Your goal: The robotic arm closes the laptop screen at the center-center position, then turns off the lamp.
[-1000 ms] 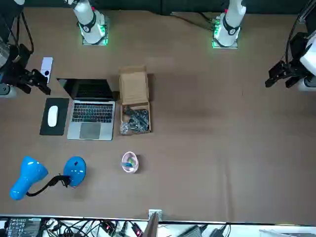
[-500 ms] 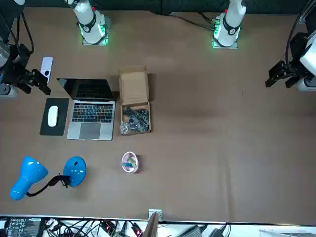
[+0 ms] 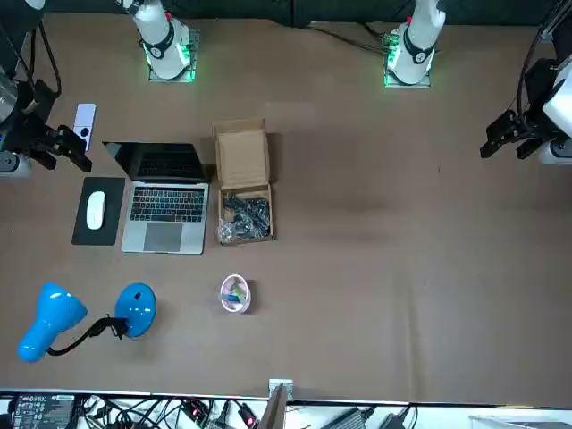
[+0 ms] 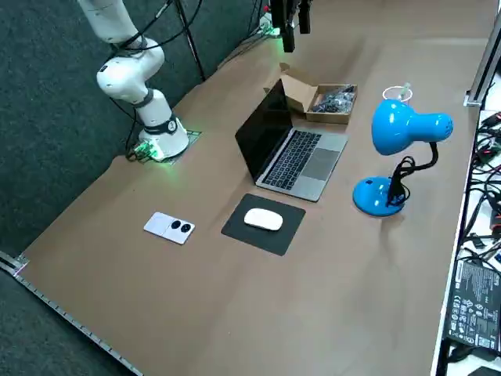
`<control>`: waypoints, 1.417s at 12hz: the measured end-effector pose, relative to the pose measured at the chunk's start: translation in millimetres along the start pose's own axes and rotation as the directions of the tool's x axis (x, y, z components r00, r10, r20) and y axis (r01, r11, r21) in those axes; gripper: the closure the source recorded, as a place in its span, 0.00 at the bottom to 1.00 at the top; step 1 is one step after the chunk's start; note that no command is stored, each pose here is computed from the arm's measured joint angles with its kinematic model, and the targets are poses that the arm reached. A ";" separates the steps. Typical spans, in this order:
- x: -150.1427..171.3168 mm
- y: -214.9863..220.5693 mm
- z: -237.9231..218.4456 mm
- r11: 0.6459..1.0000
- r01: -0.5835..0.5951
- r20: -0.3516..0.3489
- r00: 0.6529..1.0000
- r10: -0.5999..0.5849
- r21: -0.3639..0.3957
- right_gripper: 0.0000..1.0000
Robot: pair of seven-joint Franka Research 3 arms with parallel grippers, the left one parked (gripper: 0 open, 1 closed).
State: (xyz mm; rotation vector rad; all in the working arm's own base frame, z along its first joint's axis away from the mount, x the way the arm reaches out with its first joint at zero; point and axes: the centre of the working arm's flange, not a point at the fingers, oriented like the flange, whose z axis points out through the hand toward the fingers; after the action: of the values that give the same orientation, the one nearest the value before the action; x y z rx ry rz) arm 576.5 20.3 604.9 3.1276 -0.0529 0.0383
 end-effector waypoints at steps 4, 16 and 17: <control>-0.9 0.0 0.7 1.000 0.002 0.008 1.000 -0.002 -0.001 0.00; -46.3 -16.9 -6.5 0.999 0.043 0.057 0.997 -0.043 -0.007 0.00; -60.3 -17.8 -4.2 0.999 0.047 0.067 0.997 -0.046 -0.010 0.00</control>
State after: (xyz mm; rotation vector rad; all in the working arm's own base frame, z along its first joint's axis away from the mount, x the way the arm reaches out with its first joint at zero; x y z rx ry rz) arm 516.7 40.2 607.3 3.1166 0.0190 -0.0671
